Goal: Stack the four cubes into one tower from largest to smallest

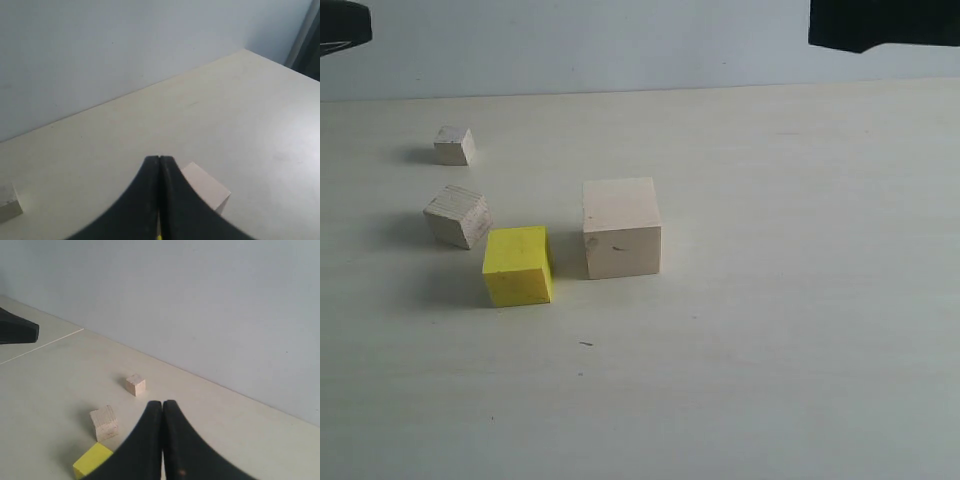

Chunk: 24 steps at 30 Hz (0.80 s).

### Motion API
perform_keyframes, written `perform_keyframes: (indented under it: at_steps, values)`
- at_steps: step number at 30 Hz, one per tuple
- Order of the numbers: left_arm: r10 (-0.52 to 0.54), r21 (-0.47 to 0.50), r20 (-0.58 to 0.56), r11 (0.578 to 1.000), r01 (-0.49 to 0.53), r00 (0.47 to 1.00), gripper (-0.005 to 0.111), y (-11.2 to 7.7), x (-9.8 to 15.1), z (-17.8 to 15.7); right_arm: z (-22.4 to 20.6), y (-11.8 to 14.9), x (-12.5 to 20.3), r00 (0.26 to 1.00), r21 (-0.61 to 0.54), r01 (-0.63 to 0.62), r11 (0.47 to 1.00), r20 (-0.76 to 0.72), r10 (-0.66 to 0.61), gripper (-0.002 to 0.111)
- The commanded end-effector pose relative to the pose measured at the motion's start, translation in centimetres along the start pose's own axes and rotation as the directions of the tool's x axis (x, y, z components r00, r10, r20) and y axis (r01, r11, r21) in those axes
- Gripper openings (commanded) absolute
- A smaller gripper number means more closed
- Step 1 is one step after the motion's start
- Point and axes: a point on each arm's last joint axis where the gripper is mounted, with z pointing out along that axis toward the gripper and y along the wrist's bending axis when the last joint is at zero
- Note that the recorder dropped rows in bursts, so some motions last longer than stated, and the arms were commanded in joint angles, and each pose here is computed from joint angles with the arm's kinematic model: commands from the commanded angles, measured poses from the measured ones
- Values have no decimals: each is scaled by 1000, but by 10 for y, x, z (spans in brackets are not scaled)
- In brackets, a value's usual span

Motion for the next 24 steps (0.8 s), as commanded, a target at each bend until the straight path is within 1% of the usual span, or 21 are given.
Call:
perform_keyframes:
  at_steps: [1, 2, 3, 4, 5, 7, 8, 10, 11, 12, 13, 14, 15, 17, 18, 19, 22, 23, 24]
  values:
    - [-181, -171, 104, 965, 197, 978, 0, 17, -8, -1, -1, 1, 1, 1000, -4, -27, 1000, -6, 27, 0]
    - [-249, -226, 147, 934, 277, 957, 0, 23, -9, -3, -1, 1, 1, 999, -4, -35, 999, -6, 35, 0]
    - [-342, -265, 208, 882, 389, 917, 0, 29, -10, -5, -1, 1, 2, 999, -5, -37, 999, -10, 37, 0]
    - [-420, -283, 264, 827, 486, 868, 0, 34, -10, -6, -1, 1, 2, 999, -6, -41, 999, -13, 41, 0]
    - [-461, -288, 295, 792, 538, 837, 0, 36, -10, -7, -1, 1, 2, 999, -8, -41, 999, -18, 41, 0]
    - [-554, -273, 360, 707, 652, 751, 0, 40, -11, -9, -1, 2, 4, 999, -14, -41, 999, -35, 41, 0]
    - [-602, -246, 383, 665, 706, 701, 0, 40, -11, -9, -1, 2, 5, 998, -18, -41, 999, -46, 40, 0]
    - [-668, -182, 418, 602, 778, 615, 0, 40, -13, -9, -1, 3, 7, 997, -25, -42, 999, -65, 40, 0]
    - [-701, -134, 427, 576, 806, 571, 0, 38, -15, -9, -1, 3, 7, 996, -28, -42, 999, -74, 40, 0]
    - [-739, -68, 433, 544, 836, 516, 0, 36, -18, -8, -1, 3, 8, 996, -30, -42, 999, -78, 40, 0]
    - [-768, -9, 427, 524, 852, 477, 0, 33, -21, -8, -1, 3, 8, 996, -31, -42, 999, -82, 39, 0]
    - [-781, 23, 421, 518, 855, 461, 0, 32, -22, -8, -1, 4, 8, 996, -32, -42, 999, -85, 39, 0]
    - [-776, 37, 412, 537, 843, 477, 0, 30, -24, -7, -1, 4, 8, 996, -33, -42, 999, -86, 39, 0]
    - [-683, -15, 411, 657, 754, 603, 0, 29, -27, -8, -1, 4, 9, 995, -33, -42, 999, -87, 39, 0]
    - [-631, -44, 409, 708, 705, 659, 0, 29, -28, -8, -1, 4, 9, 995, -33, -42, 999, -87, 39, 0]
    - [-593, -64, 408, 740, 670, 694, 0, 28, -28, -8, -1, 4, 9, 995, -33, -42, 999, -87, 39, 0]
    - [-529, -94, 403, 788, 608, 747, 0, 28, -29, -9, -1, 4, 8, 996, -32, -42, 999, -85, 39, 0]
    - [-521, -99, 404, 792, 602, 752, 0, 27, -29, -10, -1, 3, 8, 996, -32, -42, 999, -83, 39, 0]
    - [-555, -91, 422, 761, 643, 717, 0, 29, -29, -10, -1, 3, 8, 996, -32, -42, 999, -83, 39, 0]
